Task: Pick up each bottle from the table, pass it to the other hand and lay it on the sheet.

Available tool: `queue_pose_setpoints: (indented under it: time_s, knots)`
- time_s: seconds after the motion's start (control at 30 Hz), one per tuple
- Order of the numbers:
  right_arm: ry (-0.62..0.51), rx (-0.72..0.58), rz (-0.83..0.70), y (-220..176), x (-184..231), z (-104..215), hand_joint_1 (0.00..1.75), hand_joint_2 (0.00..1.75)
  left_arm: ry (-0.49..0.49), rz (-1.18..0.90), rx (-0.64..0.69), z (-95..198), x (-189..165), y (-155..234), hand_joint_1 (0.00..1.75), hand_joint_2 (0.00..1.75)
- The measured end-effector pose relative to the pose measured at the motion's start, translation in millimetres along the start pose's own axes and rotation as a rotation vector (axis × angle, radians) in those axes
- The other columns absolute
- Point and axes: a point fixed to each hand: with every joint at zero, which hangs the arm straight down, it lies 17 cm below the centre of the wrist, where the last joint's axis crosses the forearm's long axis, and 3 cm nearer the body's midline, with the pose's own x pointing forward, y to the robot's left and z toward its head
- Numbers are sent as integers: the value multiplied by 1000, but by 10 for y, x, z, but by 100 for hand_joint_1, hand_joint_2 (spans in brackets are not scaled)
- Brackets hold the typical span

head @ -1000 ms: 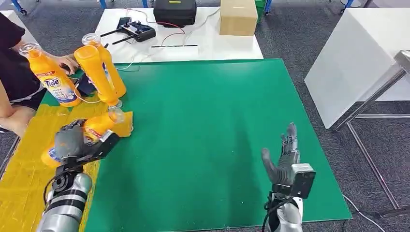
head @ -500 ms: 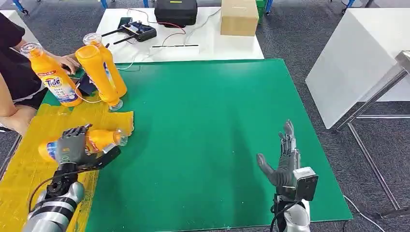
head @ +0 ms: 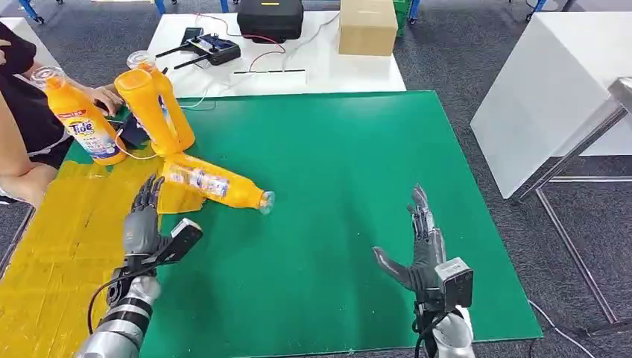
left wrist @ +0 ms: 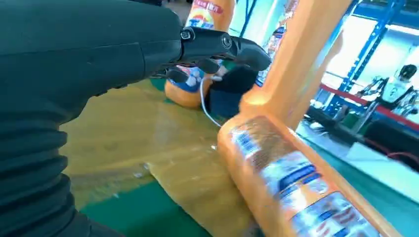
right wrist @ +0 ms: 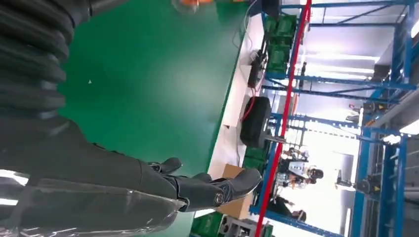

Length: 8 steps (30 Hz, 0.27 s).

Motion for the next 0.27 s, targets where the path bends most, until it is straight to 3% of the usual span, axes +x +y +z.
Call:
queue_pose_setpoints:
  time_s: [0.27]
  knots:
    - [20, 32, 15, 74, -46, 44, 0, 175, 163, 187, 97, -87, -153, 127, 0, 175]
